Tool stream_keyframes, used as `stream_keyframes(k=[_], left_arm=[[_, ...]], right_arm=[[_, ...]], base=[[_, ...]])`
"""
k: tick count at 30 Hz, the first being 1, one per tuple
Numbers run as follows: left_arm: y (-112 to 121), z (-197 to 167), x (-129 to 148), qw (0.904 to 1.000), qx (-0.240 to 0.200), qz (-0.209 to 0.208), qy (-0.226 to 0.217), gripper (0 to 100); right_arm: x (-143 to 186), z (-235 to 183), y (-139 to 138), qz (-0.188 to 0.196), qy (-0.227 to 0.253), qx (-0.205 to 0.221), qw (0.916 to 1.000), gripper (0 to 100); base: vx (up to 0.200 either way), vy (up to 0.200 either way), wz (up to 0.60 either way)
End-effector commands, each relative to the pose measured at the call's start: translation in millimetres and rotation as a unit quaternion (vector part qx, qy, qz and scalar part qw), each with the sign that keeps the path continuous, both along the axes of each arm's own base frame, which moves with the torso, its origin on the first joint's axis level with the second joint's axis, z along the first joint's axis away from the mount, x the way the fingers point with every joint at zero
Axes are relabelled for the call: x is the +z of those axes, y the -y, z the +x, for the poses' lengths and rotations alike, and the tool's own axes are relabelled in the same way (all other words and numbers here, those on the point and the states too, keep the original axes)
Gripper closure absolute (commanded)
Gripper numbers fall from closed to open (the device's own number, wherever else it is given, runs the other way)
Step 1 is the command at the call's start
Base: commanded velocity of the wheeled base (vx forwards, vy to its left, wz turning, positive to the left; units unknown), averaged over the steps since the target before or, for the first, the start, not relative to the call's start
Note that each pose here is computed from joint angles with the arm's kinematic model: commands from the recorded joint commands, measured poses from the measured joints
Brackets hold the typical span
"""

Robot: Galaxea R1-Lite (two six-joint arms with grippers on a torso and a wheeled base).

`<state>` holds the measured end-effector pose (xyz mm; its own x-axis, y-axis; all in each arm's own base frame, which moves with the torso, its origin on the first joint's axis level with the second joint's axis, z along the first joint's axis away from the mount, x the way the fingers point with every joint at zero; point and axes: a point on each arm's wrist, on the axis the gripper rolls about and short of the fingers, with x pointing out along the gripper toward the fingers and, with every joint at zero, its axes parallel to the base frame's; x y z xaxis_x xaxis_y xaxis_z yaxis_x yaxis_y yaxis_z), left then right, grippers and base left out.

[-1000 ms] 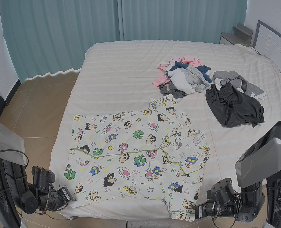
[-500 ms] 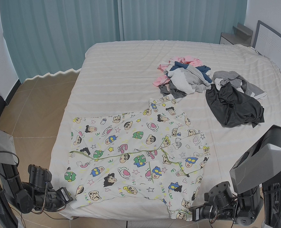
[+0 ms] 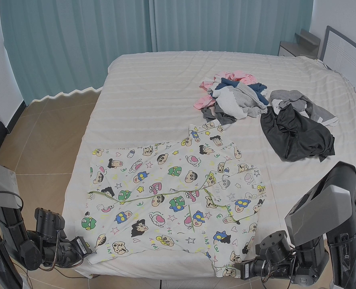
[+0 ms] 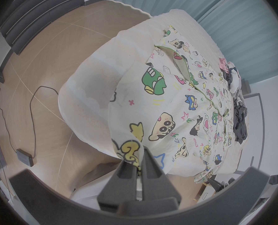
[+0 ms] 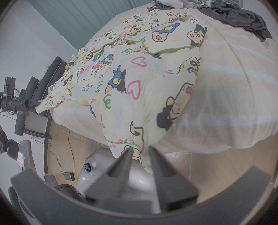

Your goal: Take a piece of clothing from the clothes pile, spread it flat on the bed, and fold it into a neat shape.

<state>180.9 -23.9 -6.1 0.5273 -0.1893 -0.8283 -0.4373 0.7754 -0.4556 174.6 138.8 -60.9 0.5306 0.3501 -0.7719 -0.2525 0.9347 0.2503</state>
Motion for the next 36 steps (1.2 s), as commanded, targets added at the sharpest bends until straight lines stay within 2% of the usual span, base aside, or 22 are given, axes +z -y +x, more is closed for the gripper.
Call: stream_keyframes(k=[1, 7, 15, 21, 28, 29, 36], left_arm=[[-1, -4, -1, 1.0, 0.001, 0.001, -0.01, 100], [-1, -4, -1, 0.9999, 0.003, 0.002, -0.01, 100], [-2, -4, -2, 0.9999, 0.005, 0.001, -0.01, 100], [-2, -4, -2, 0.9999, 0.006, 0.0, -0.01, 100], [-2, -4, -2, 0.9999, 0.006, 0.0, -0.011, 100], [-2, -4, -2, 0.9999, 0.007, -0.001, -0.011, 100], [-4, -4, -2, 0.9999, 0.01, -0.001, -0.011, 100]], right_arm=[[-4, 2, -2, -0.001, 0.001, 0.002, 1.0, 0], [-7, 10, -7, 0.0, 0.016, 0.011, 0.9998, 0], [-8, 15, -16, -0.005, 0.028, 0.052, 0.9982, 0], [-10, 16, -21, 0.025, 0.012, 0.086, 0.9959, 0], [-22, 29, -29, 0.035, 0.021, 0.078, 0.9961, 0], [-22, 30, -29, 0.036, 0.022, 0.076, 0.9962, 100], [-19, 22, -21, 0.026, 0.01, 0.068, 0.9973, 100]], base=[[0.0, 0.0, 0.0], [0.0, 0.0, 0.0], [0.0, 0.0, 0.0], [0.0, 0.0, 0.0], [0.0, 0.0, 0.0], [0.0, 0.0, 0.0], [0.0, 0.0, 0.0]])
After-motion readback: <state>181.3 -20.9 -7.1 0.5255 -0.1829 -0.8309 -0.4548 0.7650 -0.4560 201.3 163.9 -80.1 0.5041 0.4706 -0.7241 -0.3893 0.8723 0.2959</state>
